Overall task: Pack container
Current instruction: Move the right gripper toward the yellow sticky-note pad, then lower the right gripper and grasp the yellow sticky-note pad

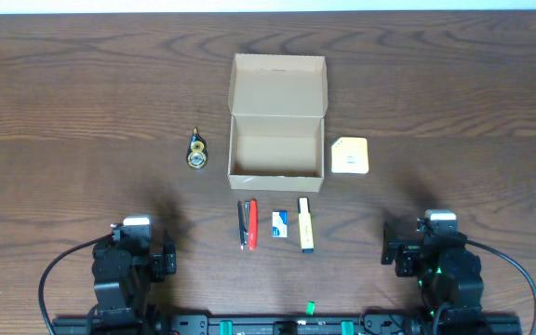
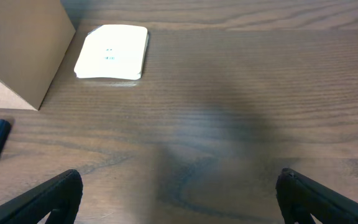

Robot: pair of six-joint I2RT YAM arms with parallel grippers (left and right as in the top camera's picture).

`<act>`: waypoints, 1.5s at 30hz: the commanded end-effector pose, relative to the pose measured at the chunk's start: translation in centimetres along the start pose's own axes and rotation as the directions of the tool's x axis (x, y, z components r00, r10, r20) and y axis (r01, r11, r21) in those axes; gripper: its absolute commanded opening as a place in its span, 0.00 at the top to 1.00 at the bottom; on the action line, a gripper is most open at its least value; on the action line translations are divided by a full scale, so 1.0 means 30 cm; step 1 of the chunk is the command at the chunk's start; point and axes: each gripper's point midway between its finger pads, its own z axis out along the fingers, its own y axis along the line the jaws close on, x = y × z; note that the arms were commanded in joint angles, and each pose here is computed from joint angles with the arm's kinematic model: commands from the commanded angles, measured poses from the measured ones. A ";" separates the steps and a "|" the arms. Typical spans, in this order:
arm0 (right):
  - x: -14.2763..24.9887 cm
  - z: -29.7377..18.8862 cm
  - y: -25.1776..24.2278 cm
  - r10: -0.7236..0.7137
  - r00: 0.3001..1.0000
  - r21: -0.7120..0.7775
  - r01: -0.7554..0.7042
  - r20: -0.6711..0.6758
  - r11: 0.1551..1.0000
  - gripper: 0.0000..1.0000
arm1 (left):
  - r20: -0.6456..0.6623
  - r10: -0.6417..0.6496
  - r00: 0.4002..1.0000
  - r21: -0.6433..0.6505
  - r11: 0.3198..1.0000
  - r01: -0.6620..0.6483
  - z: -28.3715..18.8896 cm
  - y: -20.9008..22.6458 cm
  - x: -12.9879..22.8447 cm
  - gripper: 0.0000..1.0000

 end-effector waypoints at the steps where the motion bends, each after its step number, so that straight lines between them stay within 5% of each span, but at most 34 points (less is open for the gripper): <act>1: 0.013 0.008 -0.001 0.015 1.000 -0.002 -0.015 -0.005 1.000 0.00 | -0.021 -0.004 1.000 -0.013 1.000 0.004 0.013 0.004 0.027 0.05; 20: -0.015 -0.005 0.009 0.083 0.997 -0.016 -0.083 0.006 0.996 0.01 | -0.021 -0.004 1.000 -0.013 1.000 0.004 0.013 0.004 0.027 0.05; 36: -0.558 -0.061 0.077 0.155 0.972 -0.015 -0.160 -0.178 0.987 0.01 | -0.021 -0.004 1.000 -0.013 1.000 0.004 0.013 0.004 0.027 0.04; 45: -0.656 0.016 0.098 0.151 0.917 0.019 -0.155 -0.370 0.988 0.01 | -0.021 -0.004 1.000 -0.013 1.000 0.004 0.013 0.004 0.027 0.05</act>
